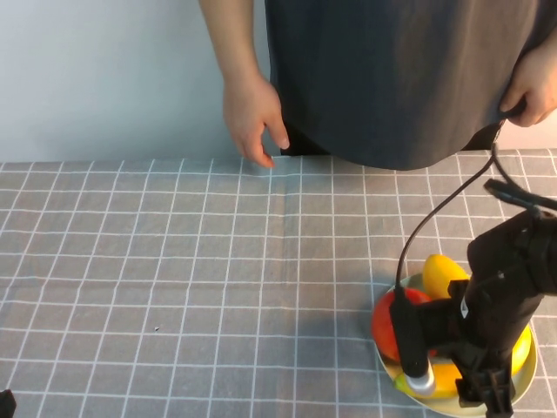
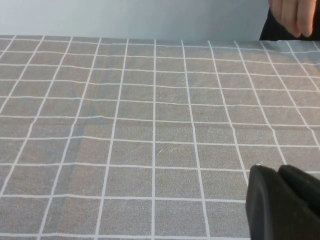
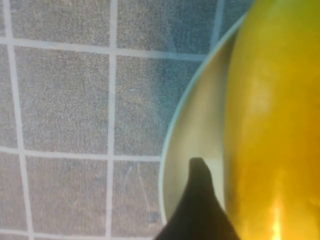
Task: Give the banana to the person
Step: Pick up the banana, then hand the grabbed banana to the person
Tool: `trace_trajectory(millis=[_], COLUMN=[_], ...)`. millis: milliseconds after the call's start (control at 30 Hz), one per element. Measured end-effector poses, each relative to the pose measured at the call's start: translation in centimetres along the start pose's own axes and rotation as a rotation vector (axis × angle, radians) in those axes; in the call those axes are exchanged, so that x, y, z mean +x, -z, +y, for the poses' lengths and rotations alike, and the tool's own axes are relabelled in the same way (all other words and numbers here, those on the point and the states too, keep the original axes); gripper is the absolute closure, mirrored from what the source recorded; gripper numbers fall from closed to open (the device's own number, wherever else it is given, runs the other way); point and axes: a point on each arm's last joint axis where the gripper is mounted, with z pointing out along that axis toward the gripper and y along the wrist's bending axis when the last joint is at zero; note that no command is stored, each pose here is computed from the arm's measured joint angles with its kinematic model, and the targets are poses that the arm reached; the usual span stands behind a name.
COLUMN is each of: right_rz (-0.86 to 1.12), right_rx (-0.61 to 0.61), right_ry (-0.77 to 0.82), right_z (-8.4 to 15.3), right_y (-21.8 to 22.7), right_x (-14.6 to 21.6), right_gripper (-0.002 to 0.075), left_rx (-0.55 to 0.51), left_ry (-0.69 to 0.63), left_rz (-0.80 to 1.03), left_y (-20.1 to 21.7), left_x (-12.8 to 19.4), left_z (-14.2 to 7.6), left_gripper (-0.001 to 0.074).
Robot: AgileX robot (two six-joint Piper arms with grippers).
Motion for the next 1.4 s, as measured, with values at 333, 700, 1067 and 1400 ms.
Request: trace_trajectory(millis=[333,700,1067,1400], right_rz=[0.007,0.01,-0.043,-0.173], right_rx=[-0.013,-0.02,0.062,0.398], right_ry=[-0.007,-0.048,-0.357,-0.481], right_z=[-0.5,-0.3,3.8,7.1], right_y=[-1.7,-0.8,9.9,22.5], right_x=[0.0,0.1,2.5,5.4], right_gripper=[0.0337,0.0447,0.0449,0.0449], left_rx=[0.0,0.0,0.0,0.0], left_ry=[-0.007,-0.007,-0.007,-0.007], left_rz=[0.0,0.0,0.0,0.0], left_y=[0.0,0.0,0.0,0.0], left_x=[0.0,0.0,0.0,0.0], left_z=[0.0,0.0,0.0,0.0], left_gripper=[0.0732,0.0732,0.0732,0.0732])
